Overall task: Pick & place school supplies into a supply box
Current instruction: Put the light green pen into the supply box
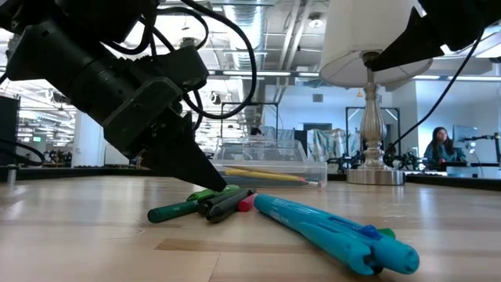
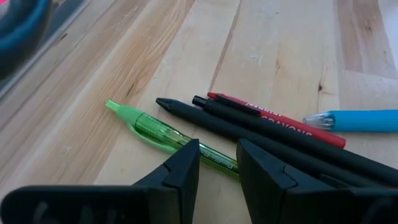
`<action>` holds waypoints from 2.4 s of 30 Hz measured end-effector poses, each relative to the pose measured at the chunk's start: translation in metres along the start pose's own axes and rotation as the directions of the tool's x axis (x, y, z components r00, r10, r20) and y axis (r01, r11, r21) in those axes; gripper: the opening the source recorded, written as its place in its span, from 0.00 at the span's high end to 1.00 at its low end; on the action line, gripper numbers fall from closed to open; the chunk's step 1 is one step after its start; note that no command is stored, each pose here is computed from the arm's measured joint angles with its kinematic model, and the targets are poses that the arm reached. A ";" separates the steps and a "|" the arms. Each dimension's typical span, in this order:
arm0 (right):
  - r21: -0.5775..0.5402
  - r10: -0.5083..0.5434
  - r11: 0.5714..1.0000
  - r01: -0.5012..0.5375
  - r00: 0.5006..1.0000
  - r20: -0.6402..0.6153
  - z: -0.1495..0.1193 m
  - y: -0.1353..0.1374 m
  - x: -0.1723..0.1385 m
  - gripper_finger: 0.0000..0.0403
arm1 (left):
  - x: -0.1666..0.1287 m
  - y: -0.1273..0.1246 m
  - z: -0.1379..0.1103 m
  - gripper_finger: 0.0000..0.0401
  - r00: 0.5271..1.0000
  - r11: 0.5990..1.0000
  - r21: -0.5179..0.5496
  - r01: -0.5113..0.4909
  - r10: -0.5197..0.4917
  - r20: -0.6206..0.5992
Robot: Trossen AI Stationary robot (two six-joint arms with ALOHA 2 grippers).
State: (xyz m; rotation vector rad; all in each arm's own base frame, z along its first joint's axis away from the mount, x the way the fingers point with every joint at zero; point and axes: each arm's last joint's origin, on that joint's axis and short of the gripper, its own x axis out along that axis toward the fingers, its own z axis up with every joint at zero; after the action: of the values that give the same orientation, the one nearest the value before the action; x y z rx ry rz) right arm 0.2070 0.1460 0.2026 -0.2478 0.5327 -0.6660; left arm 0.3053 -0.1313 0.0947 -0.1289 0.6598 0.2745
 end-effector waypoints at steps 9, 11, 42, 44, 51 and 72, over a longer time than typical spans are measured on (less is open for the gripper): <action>0.002 0.010 1.000 -0.010 1.000 -0.012 0.000 0.000 0.000 0.73 | -0.001 0.002 -0.004 0.74 0.999 0.998 -0.049 -0.024 0.022 -0.046; 0.002 0.010 1.000 -0.010 1.000 -0.012 0.000 0.000 0.000 0.73 | -0.001 0.002 -0.004 0.74 0.999 0.999 -0.049 -0.025 0.023 -0.048; 0.002 0.024 1.000 -0.024 0.999 -0.033 -0.001 0.001 0.000 0.73 | -0.009 -0.010 0.016 0.74 0.956 0.993 0.043 -0.113 0.121 -0.266; 0.001 0.025 1.000 -0.025 0.999 -0.033 -0.001 0.001 0.000 0.73 | -0.012 -0.011 0.013 0.74 0.943 0.991 0.075 -0.114 0.131 -0.305; 0.002 0.025 1.000 -0.025 0.999 -0.033 -0.001 0.001 0.000 0.73 | -0.029 -0.022 0.006 0.74 0.908 0.975 0.189 -0.121 0.185 -0.375; 0.004 0.027 1.000 -0.027 0.999 -0.034 -0.001 0.001 0.000 0.73 | -0.052 -0.042 0.015 0.74 0.912 0.906 0.403 -0.132 0.270 -0.309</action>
State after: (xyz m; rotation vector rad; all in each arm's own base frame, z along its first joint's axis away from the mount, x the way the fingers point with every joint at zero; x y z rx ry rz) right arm 0.2071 0.1467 0.2015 -0.2259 0.5664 -0.6462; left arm 0.2871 -0.1796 0.1403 0.2682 1.0832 0.3257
